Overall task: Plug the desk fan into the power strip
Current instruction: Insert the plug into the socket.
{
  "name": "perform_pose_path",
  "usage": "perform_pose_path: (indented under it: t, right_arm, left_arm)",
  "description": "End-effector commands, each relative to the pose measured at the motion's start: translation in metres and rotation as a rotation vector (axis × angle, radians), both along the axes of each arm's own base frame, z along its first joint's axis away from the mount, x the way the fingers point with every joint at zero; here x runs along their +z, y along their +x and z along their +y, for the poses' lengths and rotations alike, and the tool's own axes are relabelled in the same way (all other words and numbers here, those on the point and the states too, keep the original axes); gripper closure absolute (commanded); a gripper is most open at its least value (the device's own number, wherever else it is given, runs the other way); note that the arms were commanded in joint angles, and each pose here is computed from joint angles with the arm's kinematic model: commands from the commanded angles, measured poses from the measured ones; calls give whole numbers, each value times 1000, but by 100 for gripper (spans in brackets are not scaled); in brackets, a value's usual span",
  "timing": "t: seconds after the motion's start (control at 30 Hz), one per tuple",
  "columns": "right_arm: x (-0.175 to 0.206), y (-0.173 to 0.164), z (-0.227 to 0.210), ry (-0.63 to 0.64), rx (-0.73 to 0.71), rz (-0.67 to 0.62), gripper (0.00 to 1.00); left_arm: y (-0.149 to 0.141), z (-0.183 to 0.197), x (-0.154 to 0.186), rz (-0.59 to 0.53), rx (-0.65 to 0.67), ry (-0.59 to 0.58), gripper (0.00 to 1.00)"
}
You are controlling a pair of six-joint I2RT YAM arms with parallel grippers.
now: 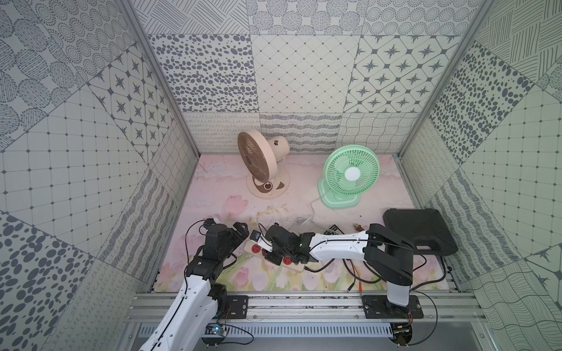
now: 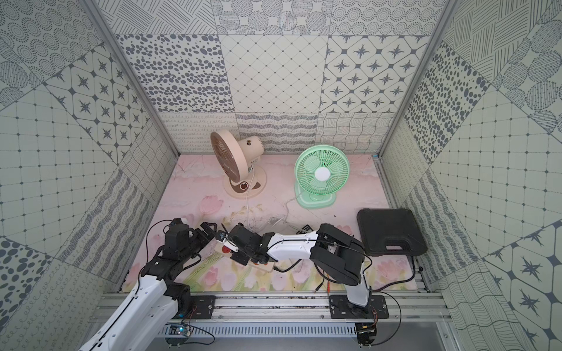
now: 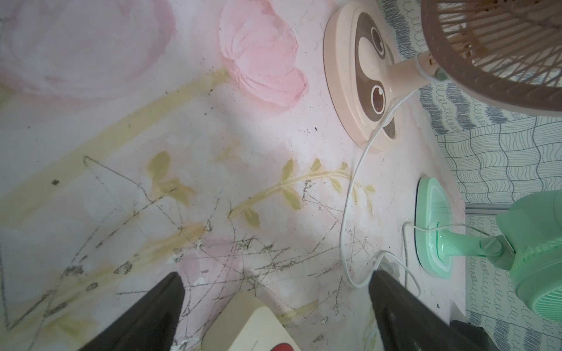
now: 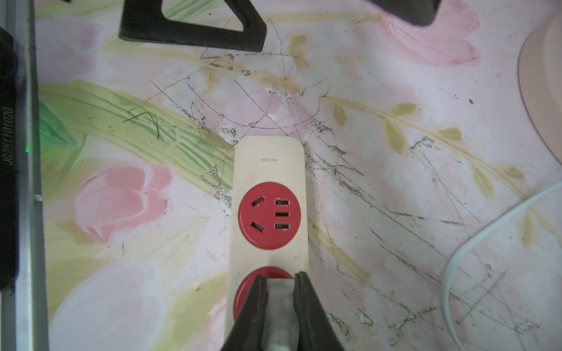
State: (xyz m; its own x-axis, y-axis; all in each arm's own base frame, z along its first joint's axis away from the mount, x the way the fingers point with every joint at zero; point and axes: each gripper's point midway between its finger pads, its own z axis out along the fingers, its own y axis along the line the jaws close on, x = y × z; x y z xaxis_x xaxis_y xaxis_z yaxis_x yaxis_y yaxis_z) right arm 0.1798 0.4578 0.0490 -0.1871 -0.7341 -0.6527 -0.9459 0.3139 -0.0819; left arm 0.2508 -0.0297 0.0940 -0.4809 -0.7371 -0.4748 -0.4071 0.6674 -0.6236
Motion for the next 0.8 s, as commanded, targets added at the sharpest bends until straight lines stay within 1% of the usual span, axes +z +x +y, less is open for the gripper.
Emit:
perform_pose_path:
  t: [0.0,0.1,0.17,0.2,0.27,0.33,0.53,0.6,0.67,0.77]
  right_arm:
    - [-122,-70,-108,-505,34,273,100]
    - [-116,-66,-105,-492,29,259,100]
    - [-105,-62,-101,-464,20,247,99]
    - [-100,-62,-99,-452,18,245,93]
    - [-88,-59,-94,-422,10,245,85]
    - [-73,-56,-90,-397,1,235,70]
    - [-18,-40,-67,-256,-41,208,54]
    - [-3,-40,-60,-217,-44,209,50]
    - [9,-43,-54,-178,-31,224,43]
    - [21,-52,-50,-138,-14,268,42]
  left_arm:
    - [-1,-1,0,-1,-8,-7,1]
    - [-1,-2,-1,-1,-10,-8,1]
    - [0,-2,0,-2,-12,-9,1]
    - [-1,-3,-1,-1,-14,-10,1]
    - [0,-2,0,-2,-13,-10,0]
    - [0,-3,0,-4,-15,-13,1]
    - [0,-4,2,-11,-23,-17,1]
    - [-1,-4,1,-7,-20,-16,0]
    - [-1,-5,2,-10,-23,-19,1]
    - [-1,-5,3,-16,-28,-19,1]
